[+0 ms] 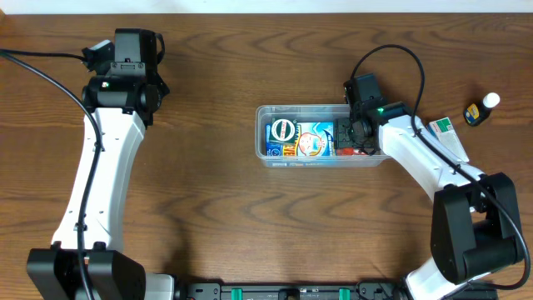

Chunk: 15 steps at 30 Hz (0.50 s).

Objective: Pack container
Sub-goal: 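Carry the red packet with right gripper and lower it into container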

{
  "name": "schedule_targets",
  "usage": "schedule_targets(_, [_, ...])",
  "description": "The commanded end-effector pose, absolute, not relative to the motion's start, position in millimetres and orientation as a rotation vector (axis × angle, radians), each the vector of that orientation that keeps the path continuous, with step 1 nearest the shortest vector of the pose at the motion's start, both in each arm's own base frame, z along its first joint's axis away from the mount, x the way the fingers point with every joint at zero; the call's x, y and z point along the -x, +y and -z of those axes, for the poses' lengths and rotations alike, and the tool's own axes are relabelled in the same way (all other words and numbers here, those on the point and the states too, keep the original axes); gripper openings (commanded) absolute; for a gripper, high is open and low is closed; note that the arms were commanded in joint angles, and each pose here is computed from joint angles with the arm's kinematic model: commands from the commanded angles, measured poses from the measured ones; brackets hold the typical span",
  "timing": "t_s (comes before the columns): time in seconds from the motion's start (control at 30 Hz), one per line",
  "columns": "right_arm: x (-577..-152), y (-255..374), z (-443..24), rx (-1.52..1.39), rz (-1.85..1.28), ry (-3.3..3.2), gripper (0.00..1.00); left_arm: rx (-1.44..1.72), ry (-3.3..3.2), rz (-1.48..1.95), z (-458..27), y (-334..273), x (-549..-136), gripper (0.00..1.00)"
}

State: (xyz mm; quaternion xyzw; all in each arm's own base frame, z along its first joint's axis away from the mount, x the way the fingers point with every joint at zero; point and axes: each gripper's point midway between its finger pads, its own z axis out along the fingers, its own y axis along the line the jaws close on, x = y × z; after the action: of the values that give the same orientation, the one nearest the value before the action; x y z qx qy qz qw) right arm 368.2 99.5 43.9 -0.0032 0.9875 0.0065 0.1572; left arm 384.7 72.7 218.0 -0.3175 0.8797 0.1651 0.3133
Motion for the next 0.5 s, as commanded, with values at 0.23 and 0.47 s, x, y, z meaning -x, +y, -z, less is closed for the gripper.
schedule_targets(0.23, [-366.8, 98.8, -43.0, 0.018, -0.026, 2.828, 0.71, 0.834, 2.306, -0.454, -223.4, 76.3, -383.9, 0.98])
schedule_targets(0.47, [-371.4, 100.1, -50.6, 0.088, -0.023, 2.804, 0.66, 0.834, 2.306, -0.454, -223.4, 76.3, -383.9, 0.98])
